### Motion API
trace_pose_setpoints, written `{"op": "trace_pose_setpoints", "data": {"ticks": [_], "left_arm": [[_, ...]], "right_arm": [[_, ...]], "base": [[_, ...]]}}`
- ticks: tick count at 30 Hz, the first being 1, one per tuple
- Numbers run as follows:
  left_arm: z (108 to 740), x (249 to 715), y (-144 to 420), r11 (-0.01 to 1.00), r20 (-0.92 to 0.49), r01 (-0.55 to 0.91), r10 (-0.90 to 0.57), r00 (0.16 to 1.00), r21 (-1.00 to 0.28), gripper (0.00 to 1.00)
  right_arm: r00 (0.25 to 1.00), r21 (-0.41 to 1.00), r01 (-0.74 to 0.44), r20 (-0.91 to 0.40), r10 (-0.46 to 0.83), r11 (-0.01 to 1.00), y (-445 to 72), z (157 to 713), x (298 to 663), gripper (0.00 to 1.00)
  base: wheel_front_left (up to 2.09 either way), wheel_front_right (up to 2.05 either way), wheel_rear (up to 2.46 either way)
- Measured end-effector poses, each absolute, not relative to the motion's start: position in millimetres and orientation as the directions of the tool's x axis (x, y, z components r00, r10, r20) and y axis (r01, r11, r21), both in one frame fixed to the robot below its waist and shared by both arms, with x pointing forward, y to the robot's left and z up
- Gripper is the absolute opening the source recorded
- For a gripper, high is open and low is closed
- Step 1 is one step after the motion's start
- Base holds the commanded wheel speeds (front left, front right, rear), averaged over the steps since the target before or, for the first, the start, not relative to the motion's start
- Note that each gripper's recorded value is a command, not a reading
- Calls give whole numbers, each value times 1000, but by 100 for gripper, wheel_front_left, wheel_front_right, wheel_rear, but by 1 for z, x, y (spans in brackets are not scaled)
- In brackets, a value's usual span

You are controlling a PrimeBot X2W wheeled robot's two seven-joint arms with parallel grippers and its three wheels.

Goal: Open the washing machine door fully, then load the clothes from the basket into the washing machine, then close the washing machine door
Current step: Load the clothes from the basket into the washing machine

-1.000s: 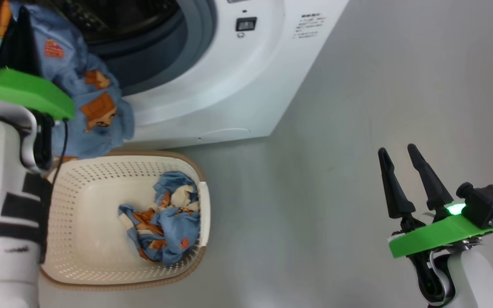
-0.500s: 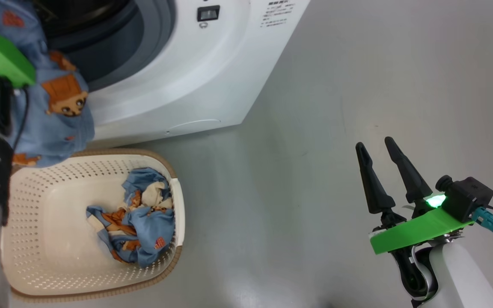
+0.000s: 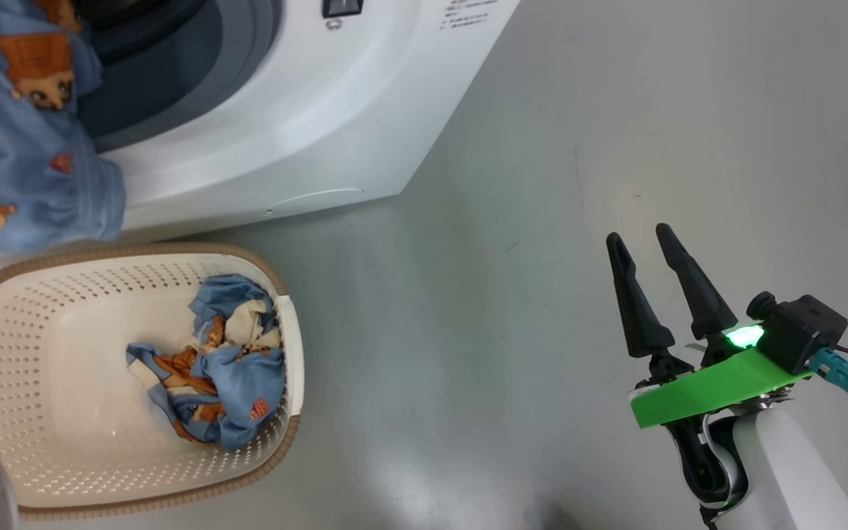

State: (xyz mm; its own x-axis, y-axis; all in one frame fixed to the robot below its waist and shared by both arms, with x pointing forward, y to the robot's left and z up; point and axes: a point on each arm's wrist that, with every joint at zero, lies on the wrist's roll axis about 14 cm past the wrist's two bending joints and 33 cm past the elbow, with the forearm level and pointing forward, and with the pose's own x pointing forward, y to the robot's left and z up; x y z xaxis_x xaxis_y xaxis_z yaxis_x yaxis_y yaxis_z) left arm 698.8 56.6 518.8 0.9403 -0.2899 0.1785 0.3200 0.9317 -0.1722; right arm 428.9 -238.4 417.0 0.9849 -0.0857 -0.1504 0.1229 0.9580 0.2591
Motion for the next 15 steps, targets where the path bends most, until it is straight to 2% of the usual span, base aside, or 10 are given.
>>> {"op": "trace_pose_setpoints", "data": {"ticks": [1, 3, 4, 5, 15], "left_arm": [[511, 697, 57, 933, 159, 318, -293, 943, -169, 24], [493, 693, 58, 935, 113, 310, -293, 949, -173, 50], [486, 692, 58, 936, 93, 304, -292, 952, -177, 82], [481, 691, 58, 936, 76, 302, -293, 953, -179, 100], [455, 683, 63, 941, -16, 287, -294, 956, -177, 100]], "right_arm": [[985, 265, 125, -151, -87, 956, -238, 417, 429, 100], [985, 268, 126, -152, -87, 955, -238, 416, 429, 100], [985, 269, 125, -152, -86, 955, -238, 416, 430, 100], [985, 270, 124, -151, -85, 955, -237, 416, 430, 100], [987, 281, 111, -144, -73, 953, -232, 417, 433, 100]], "base": [[0, 0, 0], [0, 0, 0], [0, 0, 0], [0, 0, 0], [0, 0, 0]]}}
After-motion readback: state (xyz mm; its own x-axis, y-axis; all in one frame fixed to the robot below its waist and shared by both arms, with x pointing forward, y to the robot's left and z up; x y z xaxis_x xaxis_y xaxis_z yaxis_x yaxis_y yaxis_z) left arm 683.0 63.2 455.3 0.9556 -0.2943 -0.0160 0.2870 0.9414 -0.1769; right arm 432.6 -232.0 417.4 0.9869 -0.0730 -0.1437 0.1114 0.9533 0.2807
